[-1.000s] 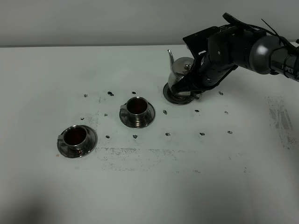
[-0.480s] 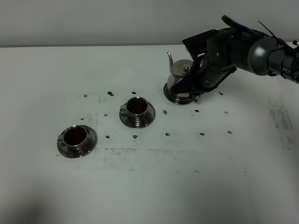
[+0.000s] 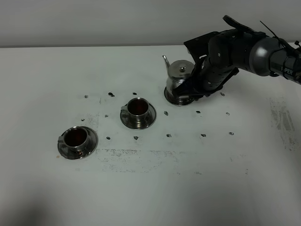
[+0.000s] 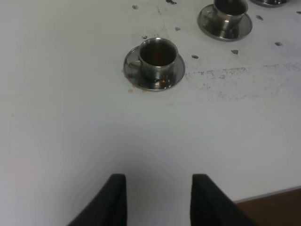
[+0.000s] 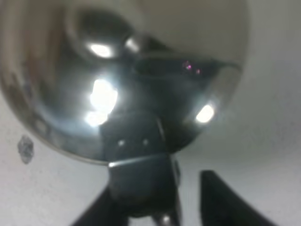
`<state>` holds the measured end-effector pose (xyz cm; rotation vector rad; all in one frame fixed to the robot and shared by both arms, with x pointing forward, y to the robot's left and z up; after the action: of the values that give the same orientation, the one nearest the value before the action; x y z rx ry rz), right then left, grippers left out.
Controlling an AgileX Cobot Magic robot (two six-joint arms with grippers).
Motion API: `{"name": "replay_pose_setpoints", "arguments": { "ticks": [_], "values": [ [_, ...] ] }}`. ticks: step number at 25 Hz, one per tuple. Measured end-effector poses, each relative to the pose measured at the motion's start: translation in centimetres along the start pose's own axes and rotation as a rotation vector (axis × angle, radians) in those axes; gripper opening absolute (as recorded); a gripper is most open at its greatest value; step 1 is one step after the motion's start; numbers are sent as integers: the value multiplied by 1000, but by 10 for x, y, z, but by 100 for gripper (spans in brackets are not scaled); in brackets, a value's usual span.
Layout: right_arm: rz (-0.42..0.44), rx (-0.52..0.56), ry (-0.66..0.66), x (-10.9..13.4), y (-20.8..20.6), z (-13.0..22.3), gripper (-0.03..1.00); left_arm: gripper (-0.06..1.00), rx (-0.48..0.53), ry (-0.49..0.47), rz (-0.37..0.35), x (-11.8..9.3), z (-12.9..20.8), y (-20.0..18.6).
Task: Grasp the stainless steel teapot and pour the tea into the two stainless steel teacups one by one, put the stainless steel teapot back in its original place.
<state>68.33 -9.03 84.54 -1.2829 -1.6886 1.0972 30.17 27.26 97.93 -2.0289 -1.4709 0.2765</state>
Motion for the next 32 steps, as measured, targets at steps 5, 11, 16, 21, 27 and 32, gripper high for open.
{"name": "replay_pose_setpoints", "arguments": {
  "ticks": [5,11,16,21,27,32],
  "values": [
    [1,-1,-2,0,0,0,58,33,0,0,0,0,0,0],
    [18,-14,-23,-3,-6,-3,60,33,0,0,0,0,0,0],
    [6,-104,-24,-2,-54,-22,59,33,0,0,0,0,0,0],
    [-29,-263,-16,2,-132,-44,56,33,0,0,0,0,0,0],
    [-17,-248,-3,-8,-215,-18,51,33,0,0,0,0,0,0],
    [46,-205,2,-29,-260,10,47,33,0,0,0,0,0,0]
  ]
}}
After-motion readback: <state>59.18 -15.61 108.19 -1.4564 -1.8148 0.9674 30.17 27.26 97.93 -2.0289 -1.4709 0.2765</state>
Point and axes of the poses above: a point on each arm's last joint axis where the gripper is mounted, y pointing out along that axis toward the gripper, x along the wrist's bending axis when the last joint is at zero, z = x × y, the point moved 9 cm from there along y, pointing out along that axis toward the gripper, and after that the axes turned 15 degrees about y, right-handed, at the moved point
